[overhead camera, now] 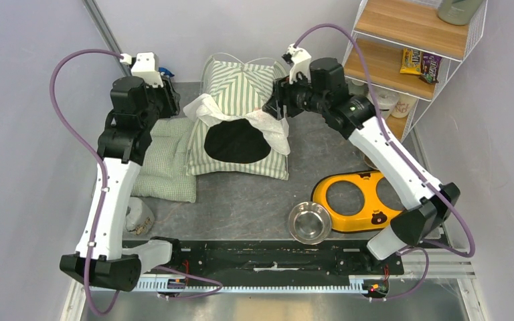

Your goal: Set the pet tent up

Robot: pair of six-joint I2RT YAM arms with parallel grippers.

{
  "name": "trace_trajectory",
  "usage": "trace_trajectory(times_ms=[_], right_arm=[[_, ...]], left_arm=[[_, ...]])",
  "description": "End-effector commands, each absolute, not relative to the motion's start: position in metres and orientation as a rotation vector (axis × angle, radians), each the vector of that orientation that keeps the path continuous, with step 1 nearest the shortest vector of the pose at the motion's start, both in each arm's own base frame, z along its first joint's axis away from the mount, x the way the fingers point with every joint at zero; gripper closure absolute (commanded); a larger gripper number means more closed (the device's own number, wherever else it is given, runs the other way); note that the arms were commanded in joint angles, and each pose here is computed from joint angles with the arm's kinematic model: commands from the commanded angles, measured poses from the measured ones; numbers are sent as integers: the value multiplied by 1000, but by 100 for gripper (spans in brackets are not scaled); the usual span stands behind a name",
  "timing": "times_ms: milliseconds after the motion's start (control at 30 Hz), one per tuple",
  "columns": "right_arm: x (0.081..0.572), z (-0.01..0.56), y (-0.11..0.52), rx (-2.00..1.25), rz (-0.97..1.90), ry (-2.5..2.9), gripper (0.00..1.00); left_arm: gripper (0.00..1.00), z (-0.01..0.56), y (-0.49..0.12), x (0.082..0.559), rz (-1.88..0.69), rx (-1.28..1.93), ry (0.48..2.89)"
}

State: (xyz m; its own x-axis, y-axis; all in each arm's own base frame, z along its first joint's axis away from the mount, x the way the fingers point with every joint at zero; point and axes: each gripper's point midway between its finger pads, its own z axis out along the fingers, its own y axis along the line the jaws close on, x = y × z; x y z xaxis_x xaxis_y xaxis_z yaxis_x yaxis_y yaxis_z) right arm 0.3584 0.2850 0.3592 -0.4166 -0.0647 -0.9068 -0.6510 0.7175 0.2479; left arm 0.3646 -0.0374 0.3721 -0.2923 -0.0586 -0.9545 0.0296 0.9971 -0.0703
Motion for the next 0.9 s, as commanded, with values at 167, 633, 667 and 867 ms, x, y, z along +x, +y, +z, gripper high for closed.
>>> trace_trajectory(times_ms=[167,633,667,867], right_arm=[[392,348,294,-551,608,1854,55],[401,352,260,-515,387,1820,100],[400,357,254,-497,361,1813,100],[395,373,227,-515,220,1763,100]], left_arm=[[51,375,-67,352,-283,30,1830],[51,374,-69,343,-300,43,1832],[50,374,-69,343,-301,44,1831],[50,367,-70,345,-306,44,1850]])
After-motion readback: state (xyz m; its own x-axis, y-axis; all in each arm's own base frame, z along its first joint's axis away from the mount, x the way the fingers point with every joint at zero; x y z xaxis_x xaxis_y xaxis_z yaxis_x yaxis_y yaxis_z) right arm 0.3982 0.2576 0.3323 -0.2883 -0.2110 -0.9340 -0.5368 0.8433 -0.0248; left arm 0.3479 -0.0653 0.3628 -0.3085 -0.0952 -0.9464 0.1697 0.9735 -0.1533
